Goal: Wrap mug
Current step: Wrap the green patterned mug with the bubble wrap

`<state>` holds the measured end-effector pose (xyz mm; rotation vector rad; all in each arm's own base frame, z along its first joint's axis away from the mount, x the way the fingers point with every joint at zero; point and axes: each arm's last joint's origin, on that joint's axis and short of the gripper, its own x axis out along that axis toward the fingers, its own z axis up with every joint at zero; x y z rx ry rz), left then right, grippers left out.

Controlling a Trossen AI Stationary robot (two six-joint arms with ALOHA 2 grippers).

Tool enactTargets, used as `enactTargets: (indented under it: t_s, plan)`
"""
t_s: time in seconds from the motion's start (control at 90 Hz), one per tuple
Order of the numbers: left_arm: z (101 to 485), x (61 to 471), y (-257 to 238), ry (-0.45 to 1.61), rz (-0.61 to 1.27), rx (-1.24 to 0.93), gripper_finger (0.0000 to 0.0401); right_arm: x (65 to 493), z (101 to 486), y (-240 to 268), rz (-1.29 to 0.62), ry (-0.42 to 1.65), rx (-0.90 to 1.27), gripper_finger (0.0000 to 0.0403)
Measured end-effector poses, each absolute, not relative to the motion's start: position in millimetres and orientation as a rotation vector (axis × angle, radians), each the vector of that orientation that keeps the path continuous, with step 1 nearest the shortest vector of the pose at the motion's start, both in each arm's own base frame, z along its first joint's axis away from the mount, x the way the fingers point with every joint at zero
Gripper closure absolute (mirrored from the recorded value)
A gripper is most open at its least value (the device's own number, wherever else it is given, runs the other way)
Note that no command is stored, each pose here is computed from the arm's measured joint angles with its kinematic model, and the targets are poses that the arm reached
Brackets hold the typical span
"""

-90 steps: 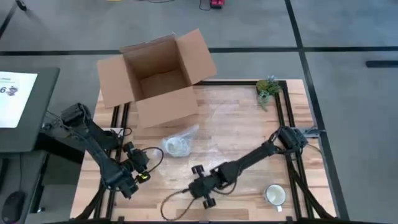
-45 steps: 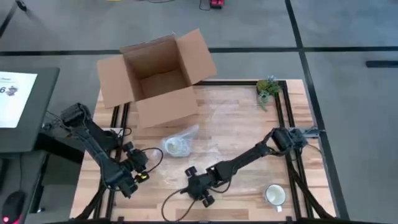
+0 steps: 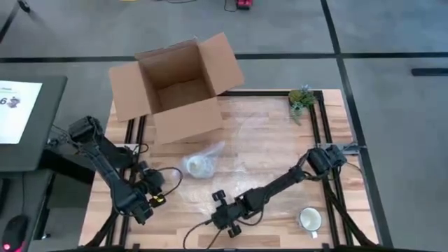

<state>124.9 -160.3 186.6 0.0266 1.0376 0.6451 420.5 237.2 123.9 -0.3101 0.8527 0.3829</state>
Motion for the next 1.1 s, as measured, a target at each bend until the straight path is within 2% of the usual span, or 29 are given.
enactTargets:
  t_s: [0.278,0.422,0.656,0.844,1.1]
  plan:
    - [187,127,-162,0.994,0.629,0.021,0.0258,405,146,277,0.473,0.885,-0.296,0.0403]
    - [187,134,-168,0.862,0.56,0.053,0.0258,404,158,288,0.494,0.858,-0.291,0.0403]
    - [191,156,-168,0.69,0.504,0.179,0.0258,413,185,288,0.36,0.766,-0.416,0.0403]
    - [192,170,-157,0.677,0.542,0.298,0.0258,425,203,277,0.26,0.725,-0.491,0.0403]
    - [189,193,-141,0.718,0.553,0.414,0.0258,424,207,267,0.237,0.814,-0.503,0.0403]
